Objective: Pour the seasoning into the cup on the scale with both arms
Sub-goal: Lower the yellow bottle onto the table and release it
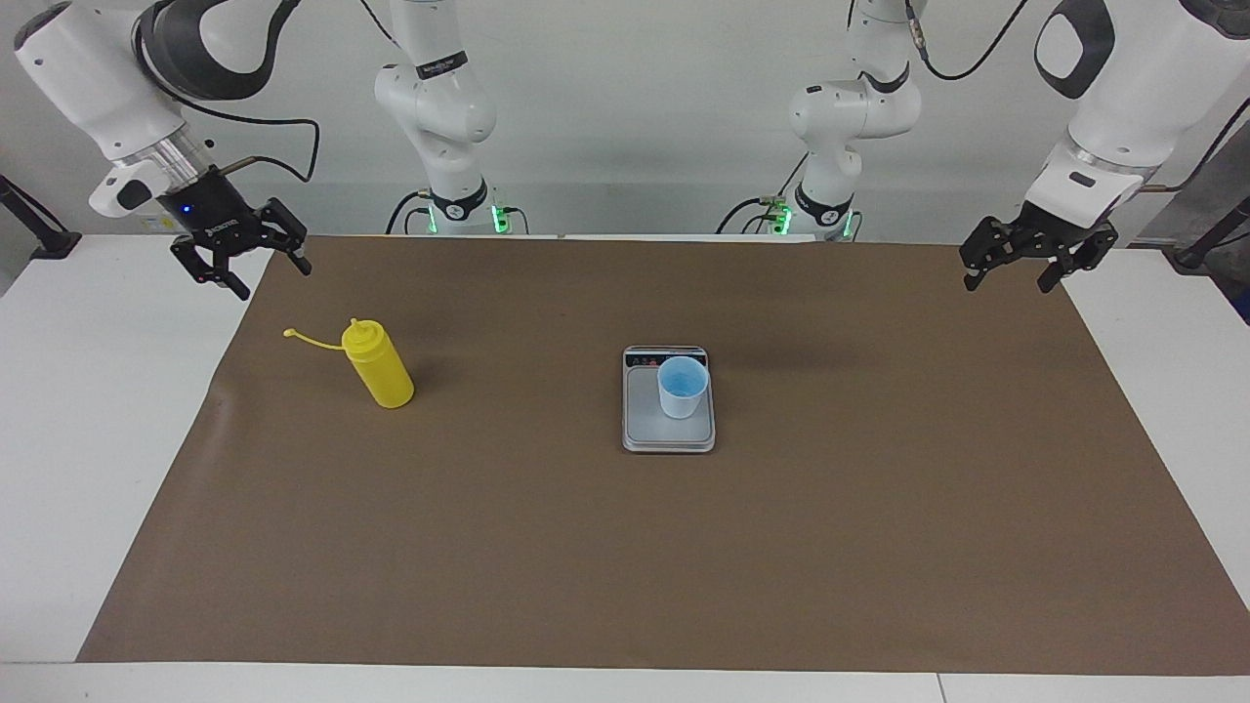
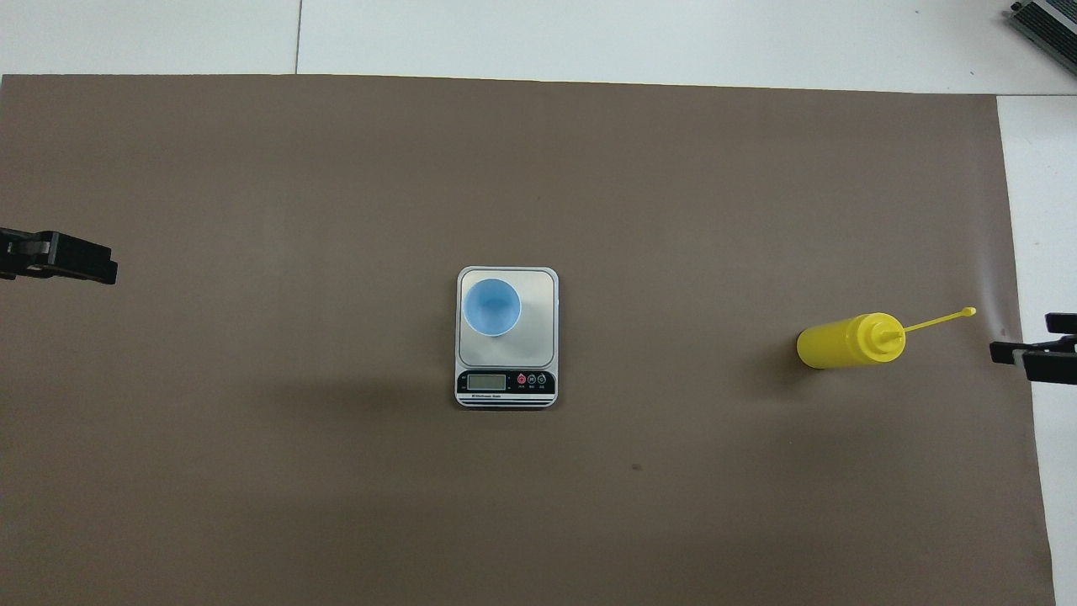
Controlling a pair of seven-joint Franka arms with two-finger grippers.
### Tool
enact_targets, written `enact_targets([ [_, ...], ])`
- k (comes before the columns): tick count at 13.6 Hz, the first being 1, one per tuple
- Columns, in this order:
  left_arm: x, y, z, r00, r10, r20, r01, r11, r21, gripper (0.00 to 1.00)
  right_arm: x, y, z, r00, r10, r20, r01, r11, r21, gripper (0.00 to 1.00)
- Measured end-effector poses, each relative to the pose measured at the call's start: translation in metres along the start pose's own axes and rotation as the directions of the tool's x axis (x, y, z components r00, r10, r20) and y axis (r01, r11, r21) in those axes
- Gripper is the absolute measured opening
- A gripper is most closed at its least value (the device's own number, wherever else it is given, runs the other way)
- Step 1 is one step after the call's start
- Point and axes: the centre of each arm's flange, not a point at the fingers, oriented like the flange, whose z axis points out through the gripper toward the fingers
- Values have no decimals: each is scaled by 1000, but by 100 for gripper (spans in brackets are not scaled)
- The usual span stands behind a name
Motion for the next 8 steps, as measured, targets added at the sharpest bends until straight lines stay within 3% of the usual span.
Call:
enact_targets([
  [4, 0, 0, 0, 1000, 0, 0, 0, 1000, 0, 100, 42, -52, -7, 988, 154, 18, -149, 977, -153, 100],
  [8, 0, 0, 0, 1000, 0, 0, 0, 1000, 0, 100, 61, -89, -11, 975, 221, -5, -214, 940, -264, 100],
])
